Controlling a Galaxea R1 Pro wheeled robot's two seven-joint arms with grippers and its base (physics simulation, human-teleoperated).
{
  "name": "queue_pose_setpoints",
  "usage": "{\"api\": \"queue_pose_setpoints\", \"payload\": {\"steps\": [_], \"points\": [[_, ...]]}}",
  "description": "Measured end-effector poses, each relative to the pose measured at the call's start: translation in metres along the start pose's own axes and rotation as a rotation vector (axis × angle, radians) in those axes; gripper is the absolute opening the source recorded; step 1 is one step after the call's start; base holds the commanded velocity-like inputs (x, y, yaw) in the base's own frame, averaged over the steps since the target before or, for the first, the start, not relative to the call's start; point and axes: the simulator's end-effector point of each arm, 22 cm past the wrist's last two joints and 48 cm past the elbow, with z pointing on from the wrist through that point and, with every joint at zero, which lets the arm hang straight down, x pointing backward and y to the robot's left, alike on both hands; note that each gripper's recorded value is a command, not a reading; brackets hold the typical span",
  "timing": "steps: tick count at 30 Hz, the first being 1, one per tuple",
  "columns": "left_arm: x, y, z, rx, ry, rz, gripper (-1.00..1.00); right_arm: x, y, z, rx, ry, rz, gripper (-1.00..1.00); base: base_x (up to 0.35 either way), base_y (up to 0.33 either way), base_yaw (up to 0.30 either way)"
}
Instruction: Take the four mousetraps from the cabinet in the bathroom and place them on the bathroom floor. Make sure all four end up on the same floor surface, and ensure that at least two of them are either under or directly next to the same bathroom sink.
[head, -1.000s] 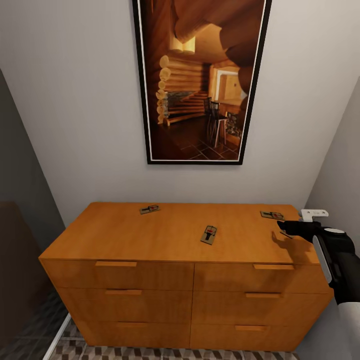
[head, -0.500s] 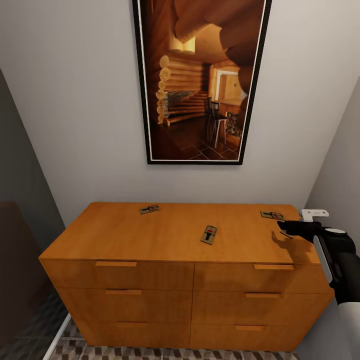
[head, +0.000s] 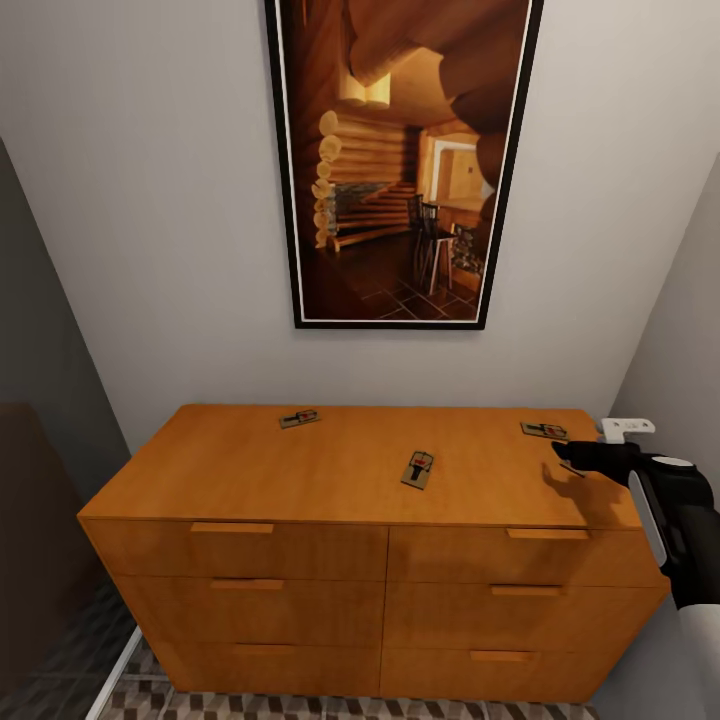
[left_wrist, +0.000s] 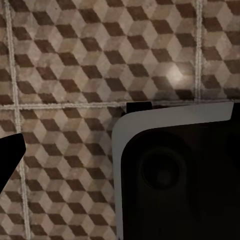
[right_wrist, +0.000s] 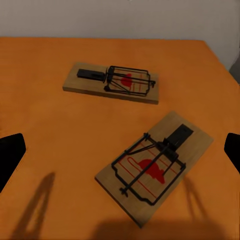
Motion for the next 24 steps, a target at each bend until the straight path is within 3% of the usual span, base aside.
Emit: {"api": "queue_pose_setpoints", "payload": {"steps": [18,24], "points": [[0.000,0.000,0.000,0.000,0.000,0.000,1.00,0.000,0.001,-0.001,-0.025,-0.002,0.009,1.00,0.000,0.000,0.000],[0.000,0.000,0.000,0.000,0.000,0.000,1.00,-0.003,-0.012,-0.005,-0.031,-0.014,0.056,1.00,0.000,0.000,0.000]]}}
